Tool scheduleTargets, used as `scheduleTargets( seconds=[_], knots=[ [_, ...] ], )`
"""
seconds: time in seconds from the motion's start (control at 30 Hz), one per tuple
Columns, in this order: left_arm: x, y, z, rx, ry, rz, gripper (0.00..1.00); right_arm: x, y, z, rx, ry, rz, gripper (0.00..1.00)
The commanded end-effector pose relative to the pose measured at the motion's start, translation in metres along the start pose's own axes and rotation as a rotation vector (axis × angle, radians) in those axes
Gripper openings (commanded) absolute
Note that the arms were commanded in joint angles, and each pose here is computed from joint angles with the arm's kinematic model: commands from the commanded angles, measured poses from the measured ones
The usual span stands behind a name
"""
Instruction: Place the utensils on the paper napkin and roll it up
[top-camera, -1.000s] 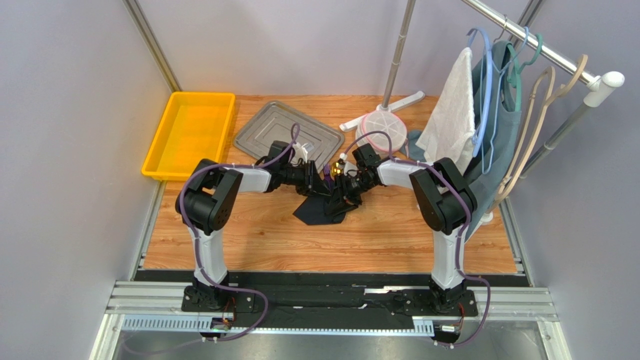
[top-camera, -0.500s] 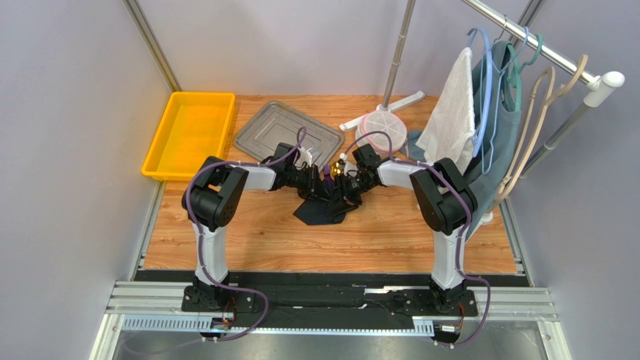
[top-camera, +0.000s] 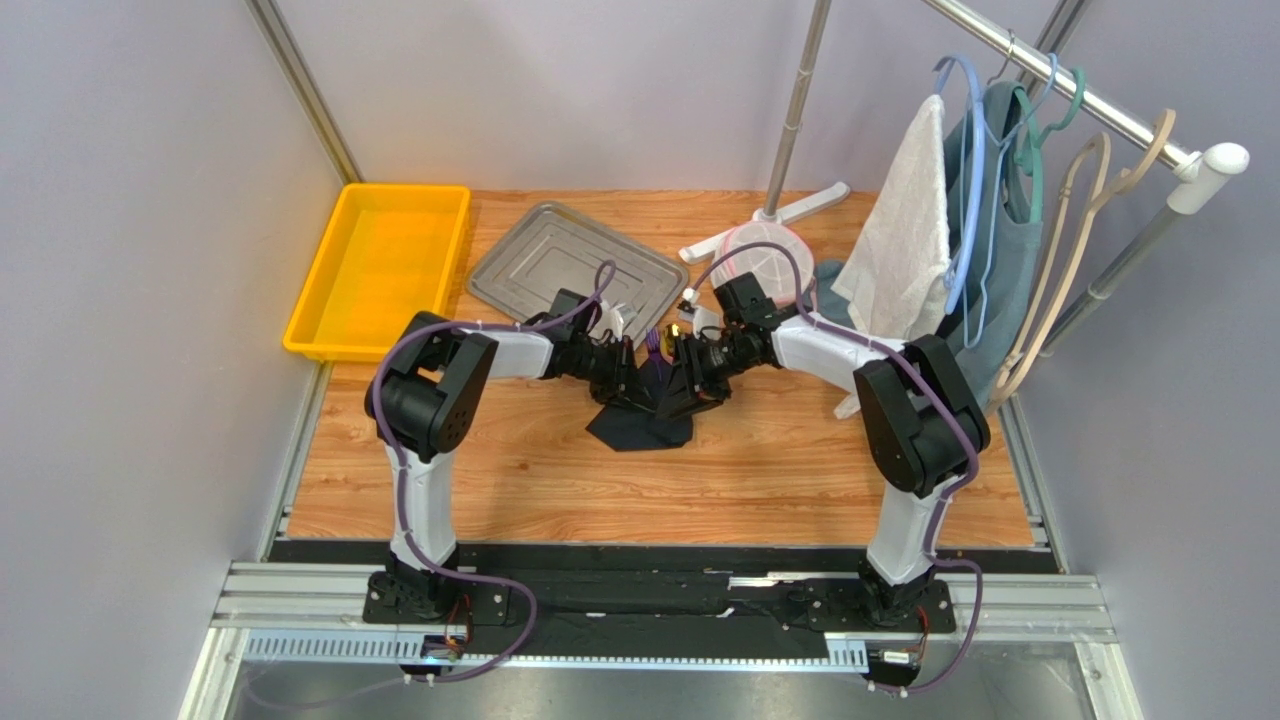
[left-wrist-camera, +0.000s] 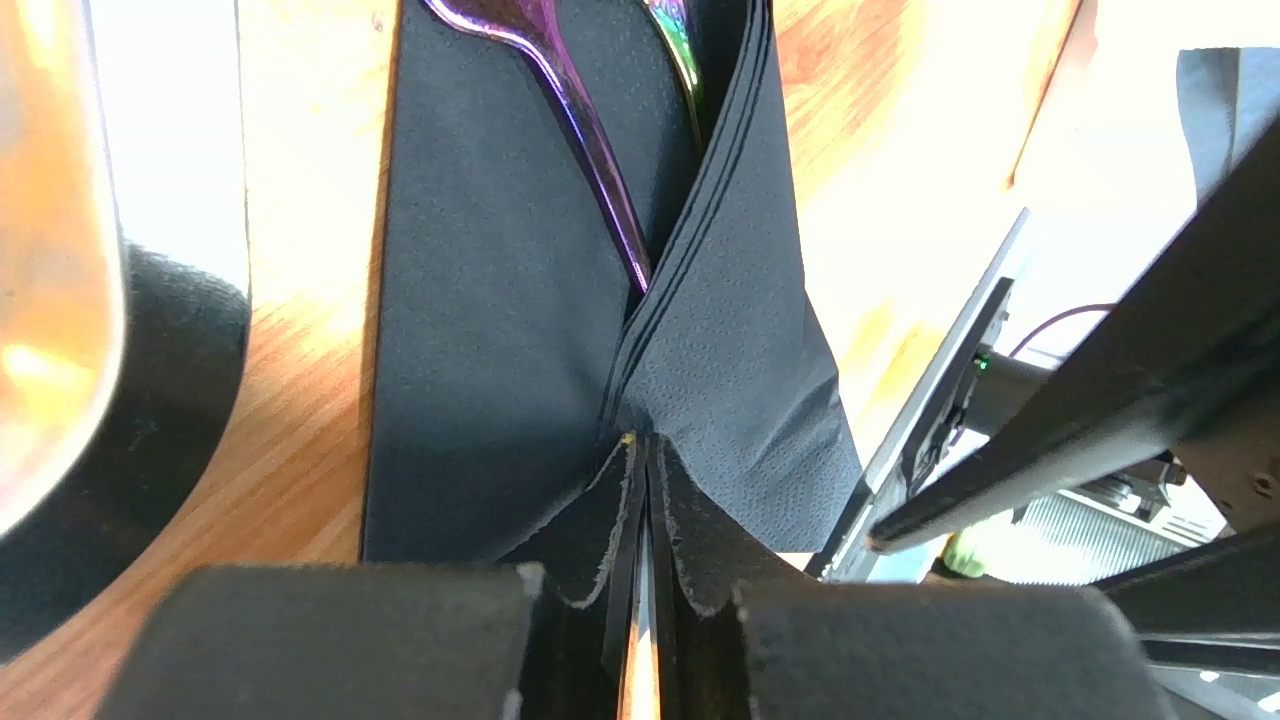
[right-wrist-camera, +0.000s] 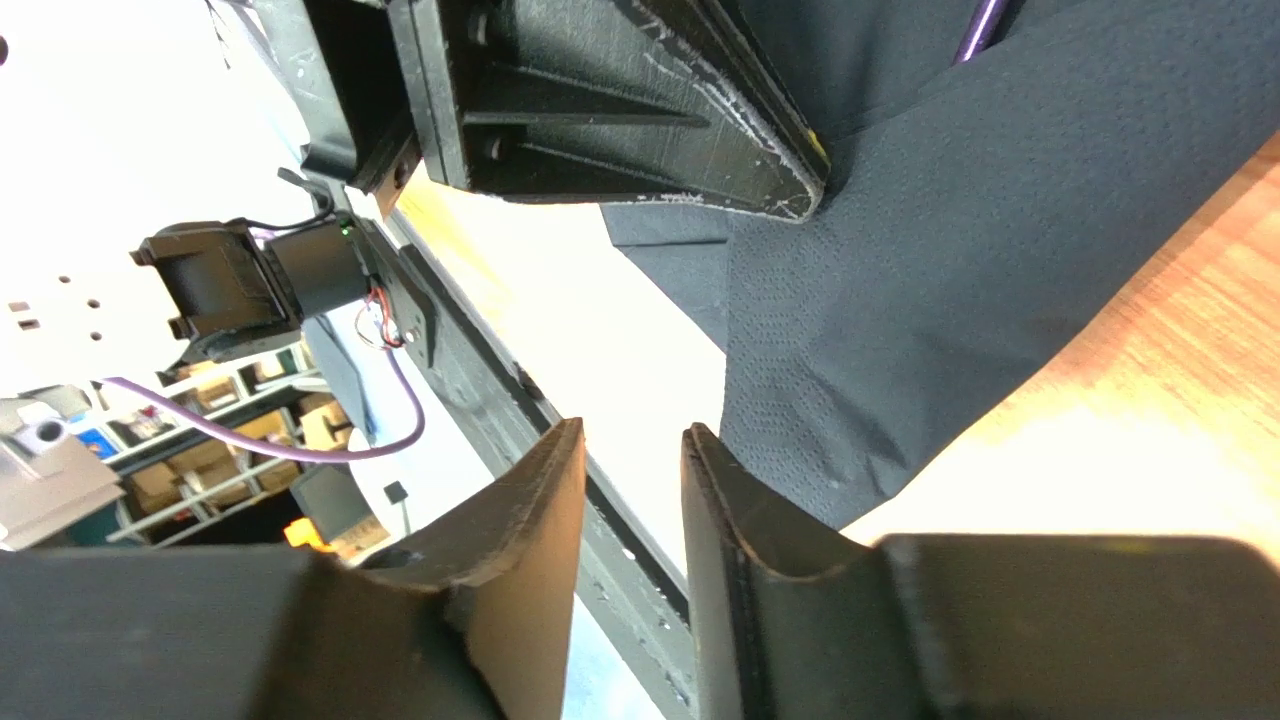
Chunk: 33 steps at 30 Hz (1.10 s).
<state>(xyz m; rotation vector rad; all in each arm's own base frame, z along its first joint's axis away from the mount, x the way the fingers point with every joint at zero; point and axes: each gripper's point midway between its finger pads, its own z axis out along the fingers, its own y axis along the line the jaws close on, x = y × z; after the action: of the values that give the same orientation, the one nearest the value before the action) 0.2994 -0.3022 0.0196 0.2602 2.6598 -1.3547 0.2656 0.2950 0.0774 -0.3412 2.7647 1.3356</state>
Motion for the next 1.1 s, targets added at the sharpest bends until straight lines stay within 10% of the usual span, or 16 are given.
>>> scheduleTargets(
  seconds=[0.0,0.53,1.07],
  knots=[
    [-0.005,0.001,0.003,-0.014,-0.004,0.032,0.09,0.010,-0.008,0.000,0.034,0.024,-0.032,0.28],
    [-0.003,0.008,0.003,-0.041,0.007,0.036,0.07,0.036,-0.049,0.017,0.099,0.105,-0.008,0.20],
    [-0.003,0.011,0.005,-0.046,0.004,0.046,0.06,-0.082,-0.010,-0.013,0.251,-0.245,-0.035,0.07]
  ],
)
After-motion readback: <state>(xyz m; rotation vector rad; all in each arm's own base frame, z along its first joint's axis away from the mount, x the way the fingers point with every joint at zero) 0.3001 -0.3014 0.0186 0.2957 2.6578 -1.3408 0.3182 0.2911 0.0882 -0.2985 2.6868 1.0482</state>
